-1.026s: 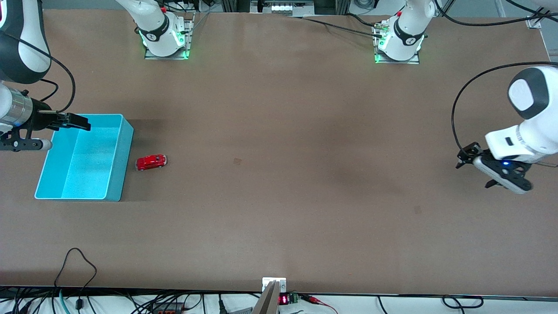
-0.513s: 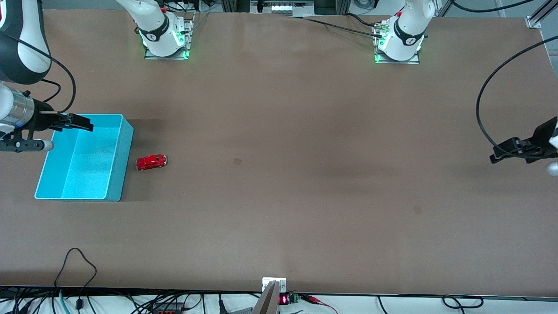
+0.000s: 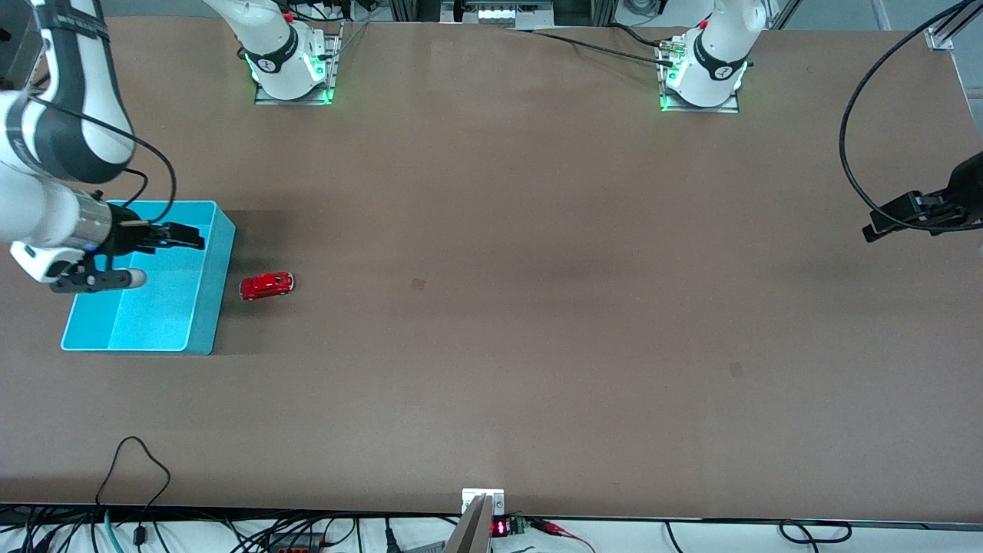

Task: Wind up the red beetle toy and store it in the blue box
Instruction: 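Move the right gripper down to the red car beside the box, then close the right gripper around the red car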

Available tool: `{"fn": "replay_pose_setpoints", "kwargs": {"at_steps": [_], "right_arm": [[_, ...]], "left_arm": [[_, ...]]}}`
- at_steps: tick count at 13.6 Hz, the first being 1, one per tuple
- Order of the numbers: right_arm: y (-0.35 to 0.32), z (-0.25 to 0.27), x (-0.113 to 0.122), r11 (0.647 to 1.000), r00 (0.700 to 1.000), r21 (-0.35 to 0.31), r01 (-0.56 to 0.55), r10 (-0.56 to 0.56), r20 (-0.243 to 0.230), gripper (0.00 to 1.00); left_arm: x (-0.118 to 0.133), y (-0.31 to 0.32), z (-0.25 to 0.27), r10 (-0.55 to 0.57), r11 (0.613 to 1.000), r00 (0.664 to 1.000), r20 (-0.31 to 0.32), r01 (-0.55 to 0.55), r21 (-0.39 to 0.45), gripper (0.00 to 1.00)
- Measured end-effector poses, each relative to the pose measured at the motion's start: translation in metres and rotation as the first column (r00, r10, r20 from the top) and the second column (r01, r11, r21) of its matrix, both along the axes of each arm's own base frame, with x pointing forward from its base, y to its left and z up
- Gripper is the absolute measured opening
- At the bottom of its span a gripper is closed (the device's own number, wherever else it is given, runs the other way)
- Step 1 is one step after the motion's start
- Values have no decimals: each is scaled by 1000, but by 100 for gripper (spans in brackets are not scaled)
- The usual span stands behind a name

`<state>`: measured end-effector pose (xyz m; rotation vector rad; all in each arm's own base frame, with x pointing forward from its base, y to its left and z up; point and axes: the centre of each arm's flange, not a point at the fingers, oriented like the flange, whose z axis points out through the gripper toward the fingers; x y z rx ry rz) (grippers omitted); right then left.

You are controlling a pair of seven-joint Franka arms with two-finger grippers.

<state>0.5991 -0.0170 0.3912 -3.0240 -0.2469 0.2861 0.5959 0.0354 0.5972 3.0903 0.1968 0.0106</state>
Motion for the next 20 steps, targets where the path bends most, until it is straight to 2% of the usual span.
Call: {"fn": "replay_pose_setpoints", "kwargs": {"at_steps": [2, 4, 6, 8, 11, 13, 16, 17, 20], "right_arm": [[31, -23, 5, 988, 988, 15, -151, 151, 20, 100], [52, -41, 3, 963, 963, 22, -268, 267, 37, 100], [63, -55, -1, 906, 905, 11, -422, 421, 66, 100], [65, -72, -7, 816, 812, -5, -579, 577, 84, 100], [64, -94, -12, 673, 670, 7, -740, 736, 99, 100], [63, -111, -17, 538, 532, -10, -843, 836, 137, 100], [62, -147, -34, 349, 335, -55, -935, 925, 176, 100], [63, -157, -38, 305, 290, -62, -950, 940, 181, 100], [65, -169, -39, 198, 182, -76, -977, 966, 186, 100]], "left_arm": [[0, -4, -1, -6, 1000, 1000, -2, 6, 1, 100], [2, -3, 0, -5, 1000, 1000, 10, 5, 2, 100], [4, 0, -1, 2, 1000, 1000, 29, -2, 2, 100], [4, 0, -4, 5, 1000, 1000, 29, -5, -4, 100], [-3, -2, -7, 3, 1000, 1000, 15, -3, -5, 100], [-11, -2, -11, 3, 1000, 1000, 3, -3, -5, 100], [-17, -3, -12, -8, 1000, 1000, -1, 8, -5, 100], [-18, -3, -12, -10, 1000, 1000, -2, 10, -5, 100], [-18, -6, -10, -14, 1000, 1000, 3, 14, -4, 100]]}}
